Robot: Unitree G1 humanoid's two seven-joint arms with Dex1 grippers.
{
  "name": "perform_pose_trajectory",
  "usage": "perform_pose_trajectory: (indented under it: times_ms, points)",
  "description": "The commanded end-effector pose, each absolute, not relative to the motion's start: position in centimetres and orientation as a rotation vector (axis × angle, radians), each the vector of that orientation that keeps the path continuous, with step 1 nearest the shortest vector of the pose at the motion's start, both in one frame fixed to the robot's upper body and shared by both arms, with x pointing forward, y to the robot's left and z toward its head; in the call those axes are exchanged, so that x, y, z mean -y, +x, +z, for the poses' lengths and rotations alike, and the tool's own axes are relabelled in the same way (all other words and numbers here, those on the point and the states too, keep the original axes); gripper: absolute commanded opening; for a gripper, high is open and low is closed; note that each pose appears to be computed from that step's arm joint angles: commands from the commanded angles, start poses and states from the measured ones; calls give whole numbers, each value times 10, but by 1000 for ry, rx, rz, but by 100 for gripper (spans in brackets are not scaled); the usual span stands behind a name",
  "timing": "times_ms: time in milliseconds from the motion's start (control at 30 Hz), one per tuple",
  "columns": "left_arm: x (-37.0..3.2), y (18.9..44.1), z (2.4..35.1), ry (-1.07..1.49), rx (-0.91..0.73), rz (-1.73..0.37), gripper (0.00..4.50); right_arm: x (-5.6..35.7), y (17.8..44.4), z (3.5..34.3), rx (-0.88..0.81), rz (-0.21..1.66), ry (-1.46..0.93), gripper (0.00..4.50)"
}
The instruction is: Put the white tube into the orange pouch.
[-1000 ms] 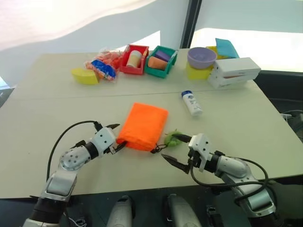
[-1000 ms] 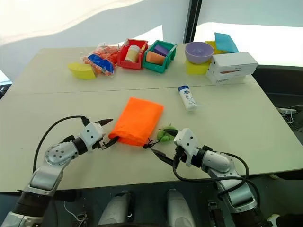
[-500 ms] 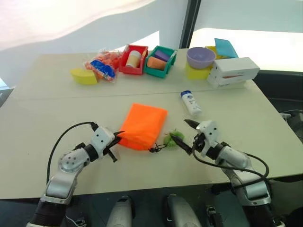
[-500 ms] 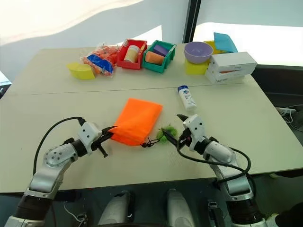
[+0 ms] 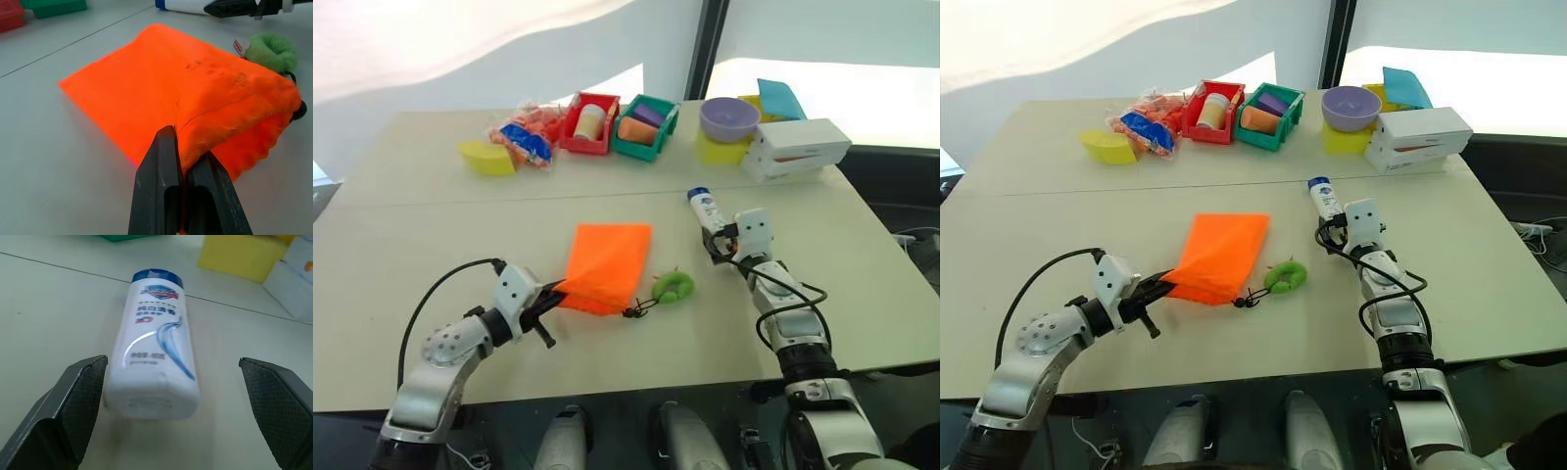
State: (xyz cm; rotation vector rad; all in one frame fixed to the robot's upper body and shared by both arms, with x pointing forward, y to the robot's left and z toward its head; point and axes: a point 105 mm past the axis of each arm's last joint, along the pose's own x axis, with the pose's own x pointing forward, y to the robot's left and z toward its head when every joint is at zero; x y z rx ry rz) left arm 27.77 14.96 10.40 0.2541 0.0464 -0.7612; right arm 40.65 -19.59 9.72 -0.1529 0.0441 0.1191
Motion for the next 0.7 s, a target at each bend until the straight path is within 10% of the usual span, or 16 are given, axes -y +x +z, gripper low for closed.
perform_pose_trajectory:
  times_ms: [33, 233, 500, 700]
  points:
    - [-147, 279, 110, 267, -16, -763, 6, 200, 415, 107, -5, 98, -75, 450]
    - [-146, 280, 111, 270, -15, -764, 6, 196, 418, 107, 16, 124, -34, 450]
    - [-145, 281, 111, 272, -13, -768, 0, 192, 417, 110, 35, 153, -18, 182]
    - [-146, 283, 112, 268, -10, -769, 0, 185, 408, 122, 93, 220, -26, 166]
